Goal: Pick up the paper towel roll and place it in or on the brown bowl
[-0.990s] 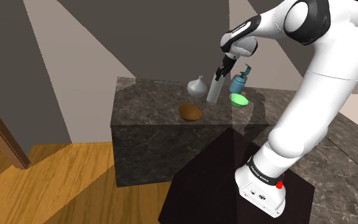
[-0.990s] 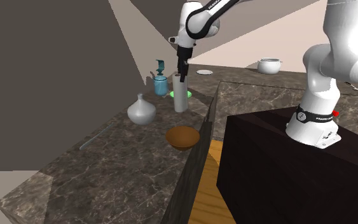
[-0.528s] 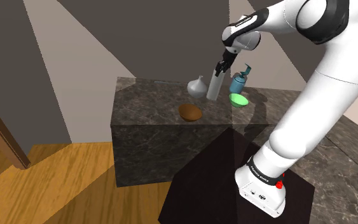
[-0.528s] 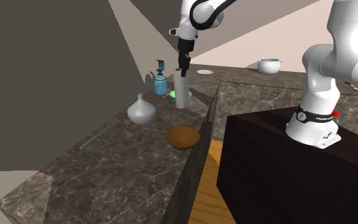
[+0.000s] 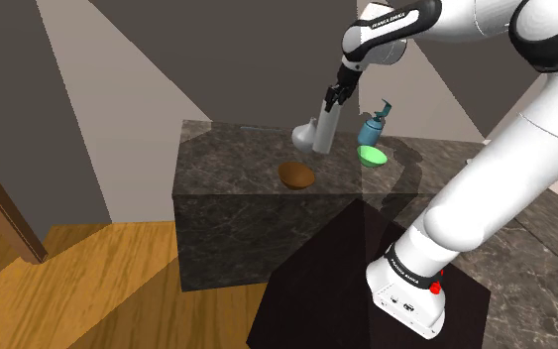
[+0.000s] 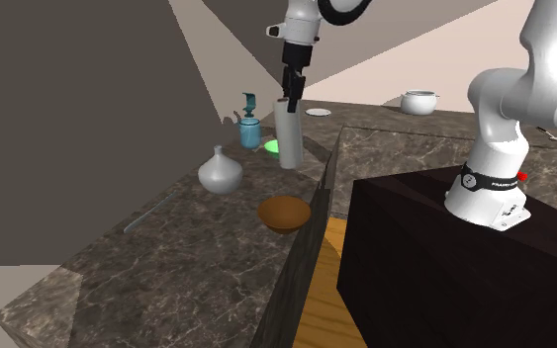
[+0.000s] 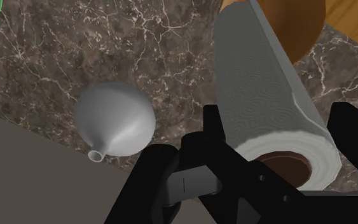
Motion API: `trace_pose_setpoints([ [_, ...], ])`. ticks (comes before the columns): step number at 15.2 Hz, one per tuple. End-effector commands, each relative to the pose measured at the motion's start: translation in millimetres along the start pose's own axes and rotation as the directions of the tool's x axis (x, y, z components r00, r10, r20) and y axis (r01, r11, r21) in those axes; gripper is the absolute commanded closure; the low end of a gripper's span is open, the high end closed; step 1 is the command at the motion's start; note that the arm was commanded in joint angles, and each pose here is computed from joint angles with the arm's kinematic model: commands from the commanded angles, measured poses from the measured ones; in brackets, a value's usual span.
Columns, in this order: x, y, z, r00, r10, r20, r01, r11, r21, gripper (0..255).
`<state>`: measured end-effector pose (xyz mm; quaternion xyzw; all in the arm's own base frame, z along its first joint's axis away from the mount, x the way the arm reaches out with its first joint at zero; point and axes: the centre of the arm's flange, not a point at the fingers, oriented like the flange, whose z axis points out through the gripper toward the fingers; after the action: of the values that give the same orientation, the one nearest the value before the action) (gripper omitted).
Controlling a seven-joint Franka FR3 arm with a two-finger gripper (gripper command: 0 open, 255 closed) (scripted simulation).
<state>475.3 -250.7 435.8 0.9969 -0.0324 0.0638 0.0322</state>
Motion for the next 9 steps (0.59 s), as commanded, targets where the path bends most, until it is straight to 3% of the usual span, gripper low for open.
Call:
trace_pose_setpoints([
  [1,2,-23,-12,1.0,0.002,0.0,-0.002,1.0,-0.001,255],
  [5,6,-67,-37,1.0,0.002,0.0,-0.002,1.0,-0.001,255],
  [9,3,-68,-16,1.0,0.002,0.0,-0.002,1.0,-0.001,255],
])
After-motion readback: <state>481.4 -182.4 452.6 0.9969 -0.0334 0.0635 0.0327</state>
